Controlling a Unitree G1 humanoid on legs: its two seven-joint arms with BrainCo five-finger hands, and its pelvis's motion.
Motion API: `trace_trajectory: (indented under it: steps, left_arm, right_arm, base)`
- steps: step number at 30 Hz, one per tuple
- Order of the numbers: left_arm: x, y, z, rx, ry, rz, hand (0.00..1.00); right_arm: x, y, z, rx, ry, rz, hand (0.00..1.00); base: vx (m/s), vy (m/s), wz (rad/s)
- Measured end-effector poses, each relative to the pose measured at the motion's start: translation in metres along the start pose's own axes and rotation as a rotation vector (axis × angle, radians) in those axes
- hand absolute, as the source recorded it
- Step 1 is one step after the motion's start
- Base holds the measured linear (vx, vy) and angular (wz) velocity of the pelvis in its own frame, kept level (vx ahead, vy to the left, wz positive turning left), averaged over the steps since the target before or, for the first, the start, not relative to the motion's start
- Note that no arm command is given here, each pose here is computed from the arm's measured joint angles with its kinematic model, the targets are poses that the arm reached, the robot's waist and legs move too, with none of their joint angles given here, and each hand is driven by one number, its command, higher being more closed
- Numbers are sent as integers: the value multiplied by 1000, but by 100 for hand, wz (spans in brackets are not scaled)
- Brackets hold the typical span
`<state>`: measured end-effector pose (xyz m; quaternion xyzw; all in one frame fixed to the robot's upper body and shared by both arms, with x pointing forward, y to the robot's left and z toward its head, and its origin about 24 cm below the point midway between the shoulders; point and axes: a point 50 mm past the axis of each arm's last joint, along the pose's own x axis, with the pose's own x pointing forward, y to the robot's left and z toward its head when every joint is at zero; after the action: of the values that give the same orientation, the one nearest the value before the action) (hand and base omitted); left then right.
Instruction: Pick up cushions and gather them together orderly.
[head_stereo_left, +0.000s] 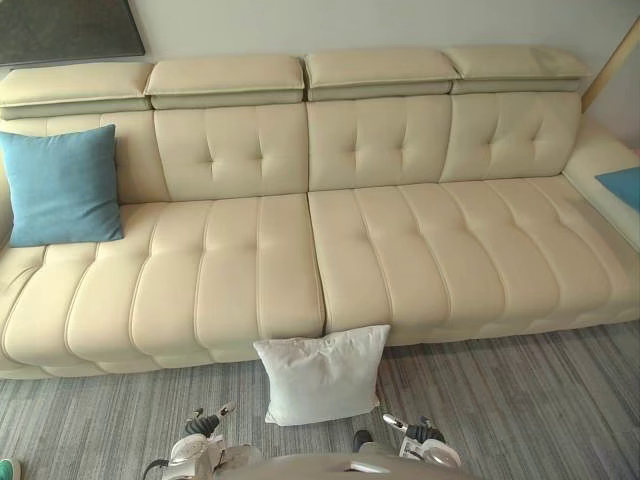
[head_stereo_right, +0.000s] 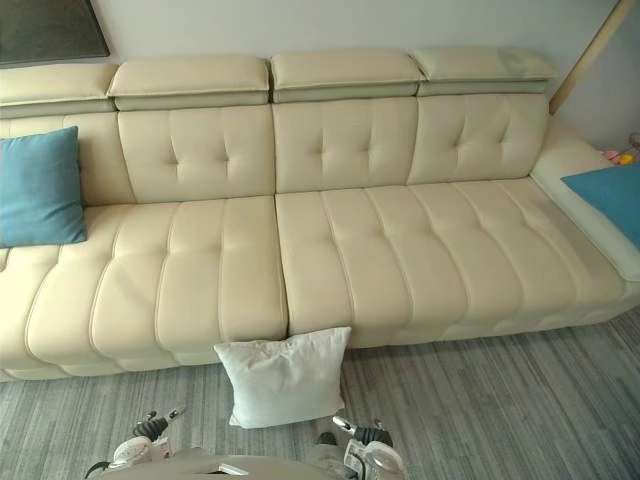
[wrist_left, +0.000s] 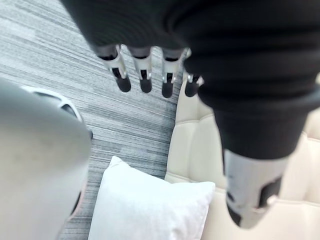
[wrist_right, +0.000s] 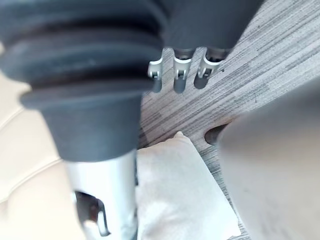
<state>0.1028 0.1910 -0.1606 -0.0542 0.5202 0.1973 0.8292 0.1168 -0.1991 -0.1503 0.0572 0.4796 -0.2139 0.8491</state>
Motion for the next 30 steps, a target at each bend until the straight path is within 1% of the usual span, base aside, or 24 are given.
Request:
trace_trajectory:
  steps: [3, 5, 7, 9, 12, 15, 17, 18, 20, 21, 23, 24, 27, 30]
  left_arm:
    - [2, -5, 13, 6, -35, 0, 0]
    - [3, -17, 46, 5, -129, -15, 0]
    - [2, -28, 68, -7, -193, -36, 0]
    - [-1, -38, 95, -55, -267, -59, 0]
    - [-6, -42, 125, -118, -354, -78, 0]
    - [-11, -41, 151, -178, -423, -71, 0]
    - [-15, -38, 176, -257, -473, -60, 0]
    - [-17, -37, 183, -274, -490, -61, 0]
    - [-24, -35, 207, -317, -550, -73, 0]
    - [-27, -35, 213, -331, -567, -77, 0]
    - [-39, -31, 247, -367, -653, -87, 0]
    - [-42, -29, 253, -374, -669, -89, 0]
    - [-61, -17, 295, -452, -778, -93, 0]
    - [-75, -7, 318, -499, -841, -86, 0]
  right_arm:
    - [2, 11, 19, -50, -65, 35, 0]
    - [1, 32, 61, -85, -212, 78, 0]
    - [-3, 45, 89, -95, -307, 109, 0]
    - [-11, 57, 125, -72, -429, 133, 0]
    - [-21, 69, 163, -71, -557, 154, 0]
    - [-29, 81, 188, -59, -621, 175, 0]
    - [-41, 92, 216, -43, -700, 187, 0]
    - [-46, 94, 227, -39, -729, 191, 0]
    - [-62, 96, 261, -29, -835, 186, 0]
    - [-67, 96, 271, -29, -864, 184, 0]
    - [-87, 86, 313, -40, -991, 151, 0]
    - [-91, 84, 319, -42, -1010, 142, 0]
    - [-124, 75, 365, -29, -1157, 92, 0]
    - [-142, 68, 386, -11, -1224, 65, 0]
  base:
    - [-82, 6, -23]
    - [-155, 27, -10]
    - [-197, 54, -8]
    - [-264, 81, -22]
    - [-182, 42, -14]
    - [-128, 7, -11]
    - [-112, -22, -9]
    - [-97, -36, -7]
    - [-48, -43, -5]
    - [-21, -41, 2]
    - [-19, -33, 14]
    - [-8, -27, 16]
    - [-15, -35, 18]
    - [-48, -52, 17]
